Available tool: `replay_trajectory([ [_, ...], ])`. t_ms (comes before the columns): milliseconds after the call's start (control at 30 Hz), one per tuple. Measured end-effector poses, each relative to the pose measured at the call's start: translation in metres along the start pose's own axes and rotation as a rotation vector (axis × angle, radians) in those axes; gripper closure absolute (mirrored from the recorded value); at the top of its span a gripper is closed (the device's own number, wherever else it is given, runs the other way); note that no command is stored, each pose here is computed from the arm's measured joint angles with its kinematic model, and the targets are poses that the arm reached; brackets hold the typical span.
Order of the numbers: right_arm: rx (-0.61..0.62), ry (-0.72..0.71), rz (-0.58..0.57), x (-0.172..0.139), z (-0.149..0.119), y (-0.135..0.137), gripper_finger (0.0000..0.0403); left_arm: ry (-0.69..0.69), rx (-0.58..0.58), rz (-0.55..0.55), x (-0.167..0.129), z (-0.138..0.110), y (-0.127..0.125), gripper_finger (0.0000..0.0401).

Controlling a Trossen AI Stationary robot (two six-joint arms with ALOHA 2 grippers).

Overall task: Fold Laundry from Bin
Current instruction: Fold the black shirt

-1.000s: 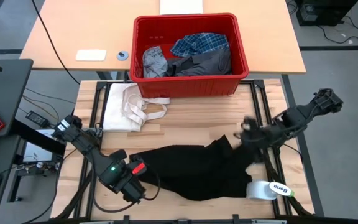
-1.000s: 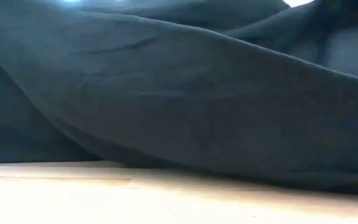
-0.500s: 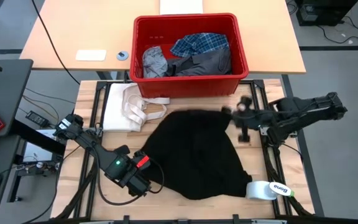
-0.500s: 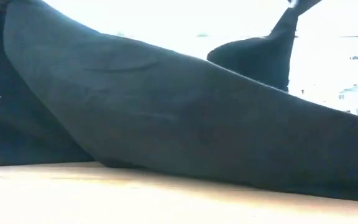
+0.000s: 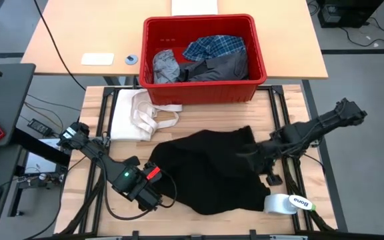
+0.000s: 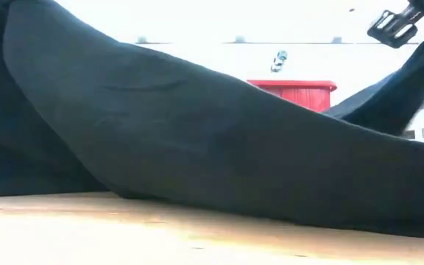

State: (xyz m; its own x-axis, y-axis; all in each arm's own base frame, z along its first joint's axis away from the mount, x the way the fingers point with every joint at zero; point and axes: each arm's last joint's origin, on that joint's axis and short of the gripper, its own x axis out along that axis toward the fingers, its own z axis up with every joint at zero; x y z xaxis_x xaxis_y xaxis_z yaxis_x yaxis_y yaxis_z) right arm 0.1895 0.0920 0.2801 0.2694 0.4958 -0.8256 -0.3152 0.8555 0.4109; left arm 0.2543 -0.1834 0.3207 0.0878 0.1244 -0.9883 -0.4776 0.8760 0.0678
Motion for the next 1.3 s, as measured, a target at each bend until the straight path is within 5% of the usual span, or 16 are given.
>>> replay_trajectory([
  [200,-0.058,-0.036,0.118,0.038,0.012,0.030,0.0388,0.000,0.001,-0.001,0.000,0.000,0.000,0.0383],
  [500,-0.070,0.157,0.173,0.088,0.009,0.058,0.0388,-0.002,0.027,-0.003,0.000,0.000,0.000,0.0383],
  [767,-0.086,0.300,0.170,0.136,0.003,0.058,0.0387,-0.002,0.048,-0.004,0.000,0.000,0.000,0.0383],
  [1000,-0.023,0.403,0.040,0.169,-0.007,0.046,0.0382,0.012,0.052,-0.010,0.000,0.000,-0.001,0.0383],
  [1300,0.027,0.423,-0.010,0.163,-0.011,0.048,0.0272,0.040,0.084,-0.024,0.000,-0.001,-0.001,0.0383],
])
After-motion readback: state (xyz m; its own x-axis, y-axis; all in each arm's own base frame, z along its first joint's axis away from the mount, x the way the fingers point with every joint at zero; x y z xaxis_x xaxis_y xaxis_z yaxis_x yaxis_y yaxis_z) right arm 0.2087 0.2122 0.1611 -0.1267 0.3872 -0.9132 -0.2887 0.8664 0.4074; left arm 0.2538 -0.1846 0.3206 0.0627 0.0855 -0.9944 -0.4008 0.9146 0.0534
